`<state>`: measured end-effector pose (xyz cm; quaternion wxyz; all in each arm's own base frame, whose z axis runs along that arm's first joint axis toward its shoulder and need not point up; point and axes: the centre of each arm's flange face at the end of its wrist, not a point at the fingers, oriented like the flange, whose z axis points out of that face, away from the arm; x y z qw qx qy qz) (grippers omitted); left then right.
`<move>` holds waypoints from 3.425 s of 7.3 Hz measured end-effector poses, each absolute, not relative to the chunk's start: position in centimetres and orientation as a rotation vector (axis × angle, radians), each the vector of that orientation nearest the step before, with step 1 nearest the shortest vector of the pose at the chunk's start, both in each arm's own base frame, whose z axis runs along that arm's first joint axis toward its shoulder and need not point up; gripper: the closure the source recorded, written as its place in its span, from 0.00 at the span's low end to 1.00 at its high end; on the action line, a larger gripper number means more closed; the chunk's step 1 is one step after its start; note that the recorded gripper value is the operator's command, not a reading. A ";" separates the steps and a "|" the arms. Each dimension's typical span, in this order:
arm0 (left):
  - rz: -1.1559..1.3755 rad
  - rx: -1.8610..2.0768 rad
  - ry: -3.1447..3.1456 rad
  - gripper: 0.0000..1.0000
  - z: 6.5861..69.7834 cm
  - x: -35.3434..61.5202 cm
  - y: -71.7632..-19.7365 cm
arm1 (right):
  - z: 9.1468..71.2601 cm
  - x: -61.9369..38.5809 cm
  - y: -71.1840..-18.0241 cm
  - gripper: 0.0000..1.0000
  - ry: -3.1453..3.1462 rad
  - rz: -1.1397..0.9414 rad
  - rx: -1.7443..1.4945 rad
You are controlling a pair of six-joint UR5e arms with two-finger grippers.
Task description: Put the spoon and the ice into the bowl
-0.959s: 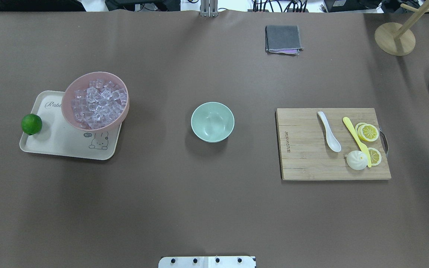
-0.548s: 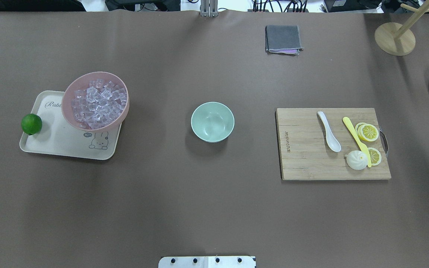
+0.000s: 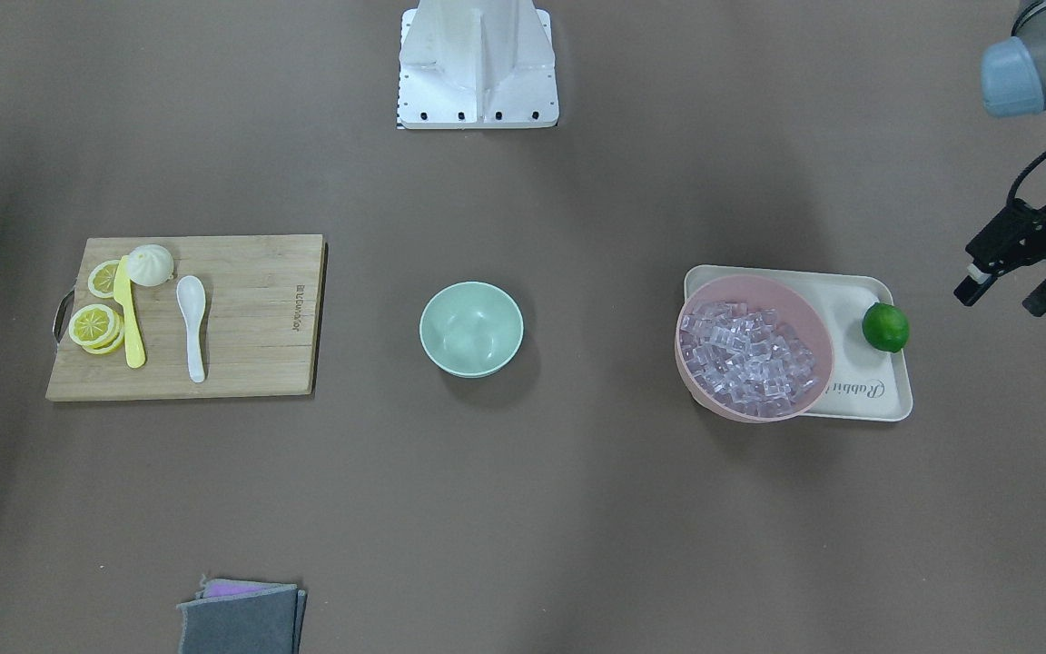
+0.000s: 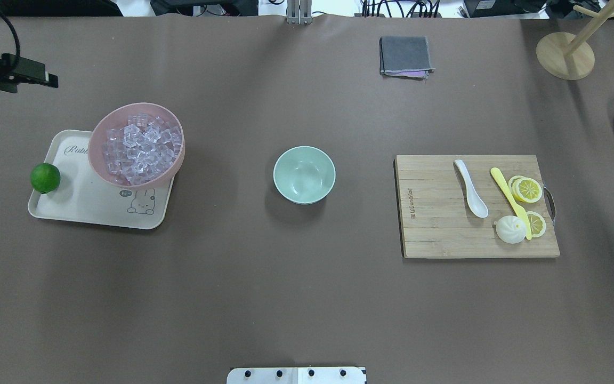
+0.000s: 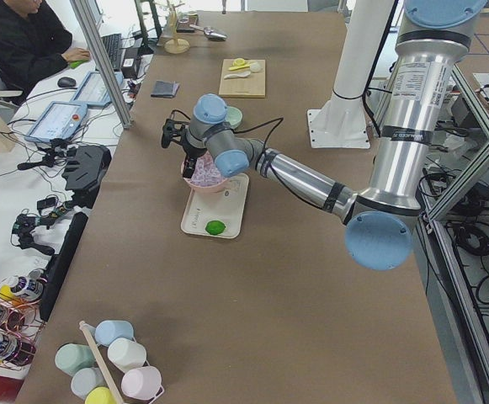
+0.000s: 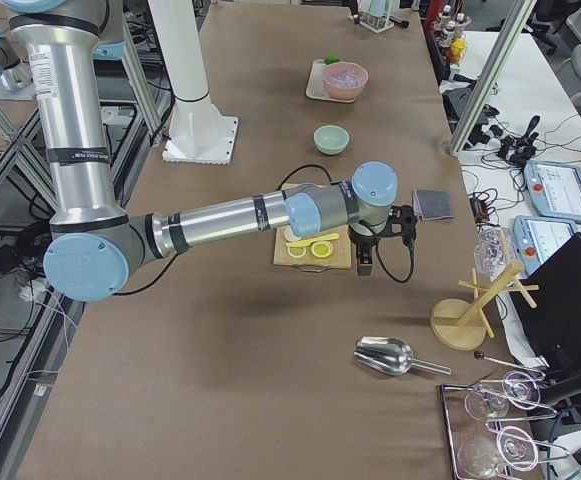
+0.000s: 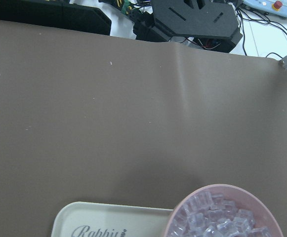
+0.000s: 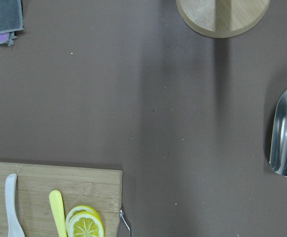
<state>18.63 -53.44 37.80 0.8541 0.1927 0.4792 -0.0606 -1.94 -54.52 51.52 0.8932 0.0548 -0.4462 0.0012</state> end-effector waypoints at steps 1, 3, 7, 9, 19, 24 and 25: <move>-0.098 0.421 0.964 0.03 36.1 23.5 -53.4 | 51.5 -2.3 -54.4 0.00 -0.932 -0.010 0.134; -0.056 0.426 0.894 0.03 33.3 30.6 -52.8 | 51.8 -3.0 -54.1 0.00 -0.938 -0.018 0.141; 0.017 0.454 0.833 0.03 36.5 34.0 -53.9 | 51.2 -4.3 -54.2 0.00 -0.943 -0.037 0.138; 0.026 0.455 0.829 0.03 38.0 34.6 -54.4 | 50.8 -5.1 -54.2 0.00 -0.953 -0.002 0.127; 0.047 0.425 0.817 0.25 40.0 36.5 -53.9 | 50.2 -6.6 -54.1 0.00 -0.970 0.029 0.121; 0.051 0.427 0.833 0.68 39.3 36.5 -53.8 | 50.0 -6.7 -54.1 0.00 -0.973 0.043 0.113; 0.052 0.429 0.836 0.68 39.1 36.5 -53.8 | 50.0 -6.8 -54.1 0.00 -0.972 0.044 0.111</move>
